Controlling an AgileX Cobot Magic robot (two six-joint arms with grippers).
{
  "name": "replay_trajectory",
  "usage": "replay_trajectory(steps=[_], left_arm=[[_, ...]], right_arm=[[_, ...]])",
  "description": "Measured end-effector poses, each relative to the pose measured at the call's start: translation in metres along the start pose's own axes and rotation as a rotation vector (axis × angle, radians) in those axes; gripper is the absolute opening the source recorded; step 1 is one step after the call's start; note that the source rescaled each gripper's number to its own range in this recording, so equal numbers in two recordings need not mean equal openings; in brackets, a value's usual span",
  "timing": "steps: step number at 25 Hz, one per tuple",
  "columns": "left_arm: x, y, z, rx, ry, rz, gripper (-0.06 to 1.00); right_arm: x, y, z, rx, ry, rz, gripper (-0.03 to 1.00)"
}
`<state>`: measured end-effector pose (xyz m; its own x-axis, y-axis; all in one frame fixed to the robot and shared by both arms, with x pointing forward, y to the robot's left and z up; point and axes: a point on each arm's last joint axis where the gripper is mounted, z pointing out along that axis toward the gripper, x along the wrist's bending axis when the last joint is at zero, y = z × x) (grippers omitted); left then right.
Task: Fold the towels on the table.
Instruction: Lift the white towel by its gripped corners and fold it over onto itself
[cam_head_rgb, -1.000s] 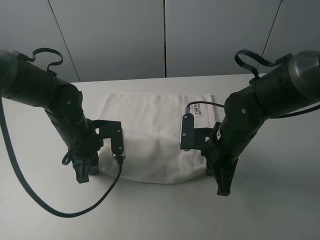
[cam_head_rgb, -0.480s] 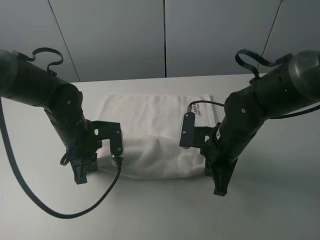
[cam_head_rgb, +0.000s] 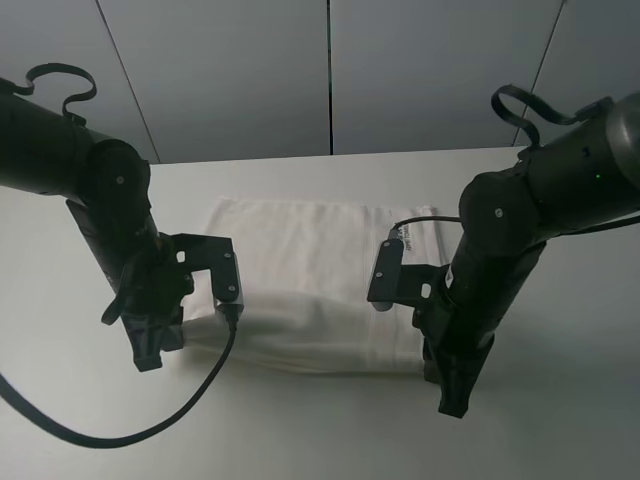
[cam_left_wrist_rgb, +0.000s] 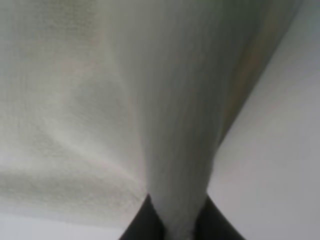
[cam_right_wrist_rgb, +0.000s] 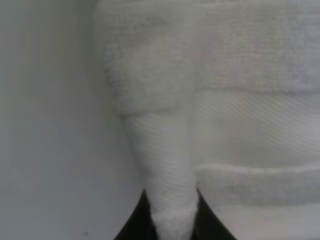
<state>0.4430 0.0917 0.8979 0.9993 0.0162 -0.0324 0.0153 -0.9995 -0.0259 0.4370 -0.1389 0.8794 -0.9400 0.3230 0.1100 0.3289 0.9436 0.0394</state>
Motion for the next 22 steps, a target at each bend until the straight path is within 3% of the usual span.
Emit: replay_trajectory(steps=[11,17,22], left_arm=[[-0.017,0.000,-0.017,0.013,-0.064,-0.005,0.00],[-0.021,0.000,-0.037,-0.046,-0.030,-0.035,0.00],[-0.020,0.001,-0.051,-0.122,0.030,-0.121,0.02]], right_arm=[[0.022,-0.010,-0.059,-0.097,0.016,0.034,0.00],[0.027,-0.013,-0.072,-0.128,0.004,0.083,0.00],[0.026,-0.012,-0.074,-0.149,-0.002,0.170,0.00]])
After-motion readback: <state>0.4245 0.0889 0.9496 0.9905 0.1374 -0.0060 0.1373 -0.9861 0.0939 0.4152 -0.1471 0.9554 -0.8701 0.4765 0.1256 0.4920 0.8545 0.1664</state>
